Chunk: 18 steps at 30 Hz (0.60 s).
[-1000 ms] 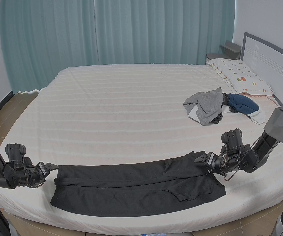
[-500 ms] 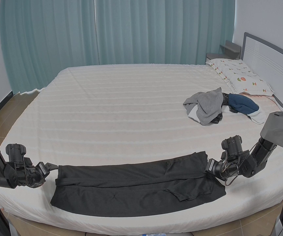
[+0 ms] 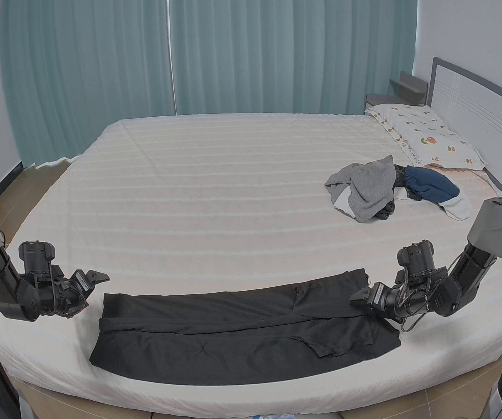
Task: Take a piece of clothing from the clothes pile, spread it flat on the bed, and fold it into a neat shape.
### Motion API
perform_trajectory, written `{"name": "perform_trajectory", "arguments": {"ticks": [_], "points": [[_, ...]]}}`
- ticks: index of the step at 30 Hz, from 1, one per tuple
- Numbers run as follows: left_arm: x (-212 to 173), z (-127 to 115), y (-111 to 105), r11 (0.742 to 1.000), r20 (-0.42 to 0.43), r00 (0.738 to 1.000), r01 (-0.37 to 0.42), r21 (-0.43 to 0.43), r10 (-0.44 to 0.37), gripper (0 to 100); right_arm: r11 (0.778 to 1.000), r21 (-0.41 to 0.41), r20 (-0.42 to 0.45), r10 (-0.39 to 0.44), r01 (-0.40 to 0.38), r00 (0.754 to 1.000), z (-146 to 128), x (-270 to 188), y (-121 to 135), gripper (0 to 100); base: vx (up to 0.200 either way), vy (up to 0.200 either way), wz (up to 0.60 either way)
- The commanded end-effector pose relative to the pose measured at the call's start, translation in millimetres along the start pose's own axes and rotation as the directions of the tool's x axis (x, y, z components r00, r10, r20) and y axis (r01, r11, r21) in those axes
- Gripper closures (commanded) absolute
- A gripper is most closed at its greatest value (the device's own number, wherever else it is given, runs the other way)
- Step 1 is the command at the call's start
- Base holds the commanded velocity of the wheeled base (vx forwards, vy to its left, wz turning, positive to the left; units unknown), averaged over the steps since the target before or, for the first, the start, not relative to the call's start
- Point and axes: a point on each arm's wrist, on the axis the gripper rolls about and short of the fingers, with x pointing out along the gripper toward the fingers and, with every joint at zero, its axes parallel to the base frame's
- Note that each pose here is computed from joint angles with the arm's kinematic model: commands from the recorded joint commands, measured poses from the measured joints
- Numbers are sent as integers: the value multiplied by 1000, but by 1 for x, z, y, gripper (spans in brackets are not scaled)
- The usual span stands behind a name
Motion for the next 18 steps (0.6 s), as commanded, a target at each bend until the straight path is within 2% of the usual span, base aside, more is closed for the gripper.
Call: {"name": "perform_trajectory", "arguments": {"ticks": [1, 6, 7, 12, 18], "points": [[18, -7, -3, 1000, -38, 999, 1, 18, 0, 0, 999, 33, 27, 33, -34, 999, 0, -18, 3, 0, 0, 0, 0], [31, -12, -4, 999, -46, 999, -17, 32, 18, 0, 992, 93, 67, 78, -84, 995, -4, -28, -3, 0, 0, 0, 0], [33, -12, -5, 999, -47, 999, -18, 31, 20, 100, 990, 101, 74, 87, -94, 993, -4, -29, -4, 0, 0, 0, 0], [38, -10, -4, 999, -40, 999, -23, 31, 24, 100, 980, 156, 91, 110, -123, 990, 0, -32, -12, 0, 0, 0, 0], [39, -3, -4, 999, 8, 999, -42, -30, 43, 100, 976, 185, 94, 101, -117, 990, 4, -34, -21, 0, 0, 0, 0]]}}
